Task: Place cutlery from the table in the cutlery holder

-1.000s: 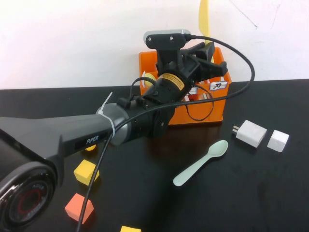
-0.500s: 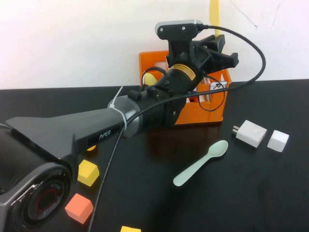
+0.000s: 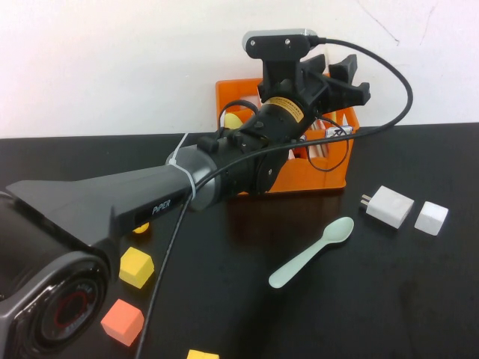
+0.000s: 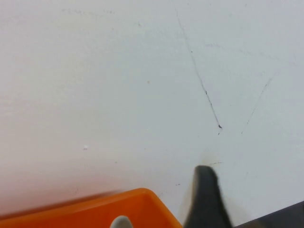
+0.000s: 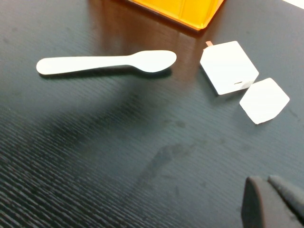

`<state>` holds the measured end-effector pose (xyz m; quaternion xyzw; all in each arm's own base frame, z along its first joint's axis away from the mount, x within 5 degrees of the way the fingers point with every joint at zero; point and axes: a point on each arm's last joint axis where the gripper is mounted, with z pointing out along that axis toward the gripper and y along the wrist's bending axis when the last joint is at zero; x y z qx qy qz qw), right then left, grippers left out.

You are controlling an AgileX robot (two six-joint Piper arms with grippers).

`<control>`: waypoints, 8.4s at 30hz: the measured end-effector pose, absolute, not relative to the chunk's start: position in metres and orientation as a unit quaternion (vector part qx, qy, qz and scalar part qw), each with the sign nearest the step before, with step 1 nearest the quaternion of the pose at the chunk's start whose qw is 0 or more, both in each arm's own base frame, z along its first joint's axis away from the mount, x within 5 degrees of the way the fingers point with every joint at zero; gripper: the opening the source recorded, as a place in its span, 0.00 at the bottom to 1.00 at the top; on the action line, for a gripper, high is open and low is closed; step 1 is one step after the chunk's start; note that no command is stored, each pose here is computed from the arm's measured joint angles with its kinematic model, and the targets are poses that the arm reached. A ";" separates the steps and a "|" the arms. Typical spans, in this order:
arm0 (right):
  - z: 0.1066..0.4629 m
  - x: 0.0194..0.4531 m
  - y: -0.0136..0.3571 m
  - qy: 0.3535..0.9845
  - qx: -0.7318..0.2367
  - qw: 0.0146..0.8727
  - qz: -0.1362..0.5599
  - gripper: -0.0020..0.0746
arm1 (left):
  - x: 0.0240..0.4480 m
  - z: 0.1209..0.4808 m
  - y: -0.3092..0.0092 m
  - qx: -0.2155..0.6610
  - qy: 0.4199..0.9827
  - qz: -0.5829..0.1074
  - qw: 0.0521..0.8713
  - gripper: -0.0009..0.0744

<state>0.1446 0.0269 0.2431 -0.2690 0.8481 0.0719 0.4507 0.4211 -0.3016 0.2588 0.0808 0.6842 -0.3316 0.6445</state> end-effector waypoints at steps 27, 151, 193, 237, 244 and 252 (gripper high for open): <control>0.244 0.142 0.033 0.848 -0.256 0.450 0.116 0.02 | 0.310 0.420 -0.225 0.224 0.797 -0.196 0.526 0.02; 0.179 0.336 0.229 0.929 -0.365 0.053 0.014 0.20 | 0.093 0.290 -0.043 0.159 0.851 -0.094 0.492 0.01; 0.247 0.408 0.274 0.698 -0.237 0.658 0.157 0.23 | 0.094 0.291 -0.044 0.160 0.847 -0.096 0.498 0.01; 0.365 0.161 0.104 0.716 -0.447 0.535 -0.036 0.02 | 0.055 0.272 -0.023 0.128 0.747 -0.197 0.621 0.01; 0.290 0.098 0.062 0.737 -0.434 0.518 0.002 0.02 | 0.052 0.266 -0.019 0.134 0.738 -0.186 0.635 0.01; 0.258 0.061 0.036 0.729 -0.413 0.546 0.016 0.02 | 0.053 0.264 -0.019 0.139 0.739 -0.175 0.636 0.01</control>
